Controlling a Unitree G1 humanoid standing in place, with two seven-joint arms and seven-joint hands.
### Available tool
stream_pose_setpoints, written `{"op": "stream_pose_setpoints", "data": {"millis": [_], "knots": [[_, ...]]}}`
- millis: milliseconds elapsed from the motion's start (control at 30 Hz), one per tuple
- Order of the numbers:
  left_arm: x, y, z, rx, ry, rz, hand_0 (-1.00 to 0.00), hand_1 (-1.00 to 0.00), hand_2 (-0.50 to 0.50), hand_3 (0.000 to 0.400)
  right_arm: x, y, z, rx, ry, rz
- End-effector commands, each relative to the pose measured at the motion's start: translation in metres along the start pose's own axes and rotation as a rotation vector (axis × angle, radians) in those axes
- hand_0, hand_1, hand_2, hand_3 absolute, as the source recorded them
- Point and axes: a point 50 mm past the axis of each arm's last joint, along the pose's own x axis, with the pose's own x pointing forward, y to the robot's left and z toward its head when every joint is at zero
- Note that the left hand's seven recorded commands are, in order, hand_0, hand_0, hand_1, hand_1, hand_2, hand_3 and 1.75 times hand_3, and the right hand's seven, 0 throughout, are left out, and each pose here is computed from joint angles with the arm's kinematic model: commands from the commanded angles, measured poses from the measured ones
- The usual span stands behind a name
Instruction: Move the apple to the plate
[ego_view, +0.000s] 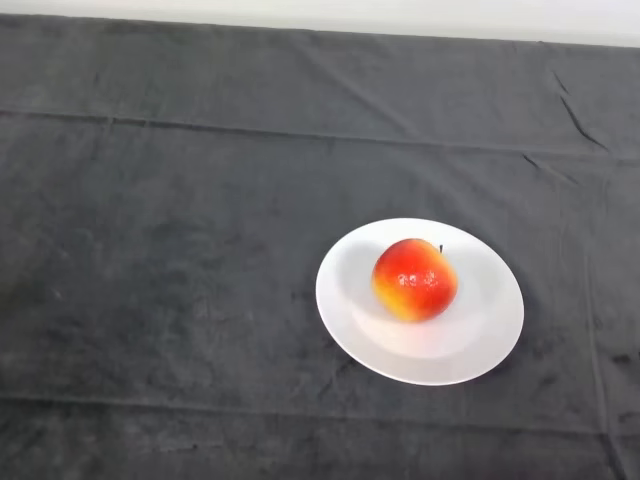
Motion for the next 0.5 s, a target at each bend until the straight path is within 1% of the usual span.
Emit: {"op": "stream_pose_setpoints", "data": {"millis": [33, 500], "knots": [[0.0049, 0.0057, 0.0009, 0.006, -0.014, 0.040, 0.00, 0.00, 0.00, 0.000, -0.0515, -0.0156, -0.0551, -0.066, 0.303, -0.023], [0.0044, 0.0039, -0.0020, 0.007, -0.006, 0.032, 0.00, 0.00, 0.00, 0.000, -0.0515, -0.0156, -0.0551, -0.066, 0.303, -0.023]]}}
